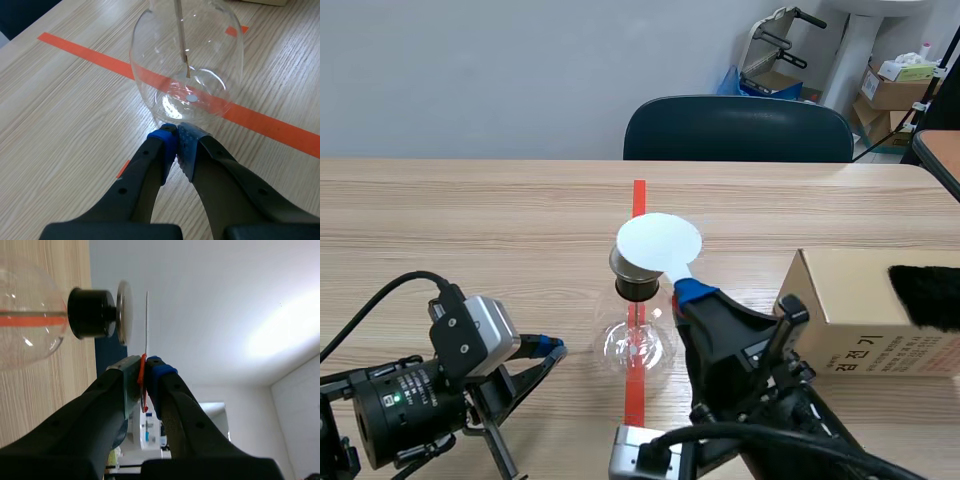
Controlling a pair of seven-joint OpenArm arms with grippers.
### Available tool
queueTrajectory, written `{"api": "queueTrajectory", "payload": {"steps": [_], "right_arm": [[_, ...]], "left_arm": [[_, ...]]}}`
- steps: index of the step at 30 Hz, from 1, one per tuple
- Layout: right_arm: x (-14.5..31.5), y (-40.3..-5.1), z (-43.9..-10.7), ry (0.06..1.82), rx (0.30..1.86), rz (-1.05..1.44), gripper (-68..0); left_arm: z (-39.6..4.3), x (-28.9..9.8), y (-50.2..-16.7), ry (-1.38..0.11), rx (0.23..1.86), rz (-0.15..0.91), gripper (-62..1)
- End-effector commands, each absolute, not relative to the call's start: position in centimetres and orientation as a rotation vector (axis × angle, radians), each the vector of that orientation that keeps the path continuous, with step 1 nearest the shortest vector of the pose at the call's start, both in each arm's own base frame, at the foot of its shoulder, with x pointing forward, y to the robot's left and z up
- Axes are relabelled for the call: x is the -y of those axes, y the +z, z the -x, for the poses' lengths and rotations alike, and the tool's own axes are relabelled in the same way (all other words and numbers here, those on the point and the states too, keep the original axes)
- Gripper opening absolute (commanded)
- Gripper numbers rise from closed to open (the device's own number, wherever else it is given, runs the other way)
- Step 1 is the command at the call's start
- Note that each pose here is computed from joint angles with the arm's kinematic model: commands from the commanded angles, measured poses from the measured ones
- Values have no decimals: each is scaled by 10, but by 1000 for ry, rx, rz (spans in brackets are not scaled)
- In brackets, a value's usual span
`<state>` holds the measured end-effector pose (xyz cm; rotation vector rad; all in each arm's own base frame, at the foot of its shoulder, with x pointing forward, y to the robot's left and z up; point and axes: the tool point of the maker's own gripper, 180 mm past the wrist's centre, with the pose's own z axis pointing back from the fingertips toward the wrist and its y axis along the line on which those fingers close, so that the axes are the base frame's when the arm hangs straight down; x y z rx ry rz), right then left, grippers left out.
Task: Do the electroscope experiment
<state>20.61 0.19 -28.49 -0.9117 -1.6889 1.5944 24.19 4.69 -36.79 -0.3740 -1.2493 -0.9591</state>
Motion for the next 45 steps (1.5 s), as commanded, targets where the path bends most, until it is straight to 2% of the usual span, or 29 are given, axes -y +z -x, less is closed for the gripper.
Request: {"api": "queueTrajectory", "payload": {"steps": [1, 6, 22, 28, 35, 45], "right_arm": [[-2, -282, -206, 1614, 1710, 921, -658], [-8, -282, -201, 1644, 1738, 893, -658], [-5, -282, -204, 1629, 1724, 907, -658], [14, -281, -215, 1542, 1642, 985, -658], [53, -281, -232, 1367, 1476, 1121, -658], [103, -281, -239, 1156, 1273, 1256, -658]], "left_arm": [[-244, -45, -359, -938, 1279, 391, -597], [-250, -51, -357, -910, 1300, 350, -597], [-251, -52, -359, -910, 1288, 338, -597], [-251, -52, -359, -911, 1289, 338, -597], [-251, -53, -359, -911, 1288, 338, -597], [-251, -52, -359, -911, 1288, 339, -597]]}}
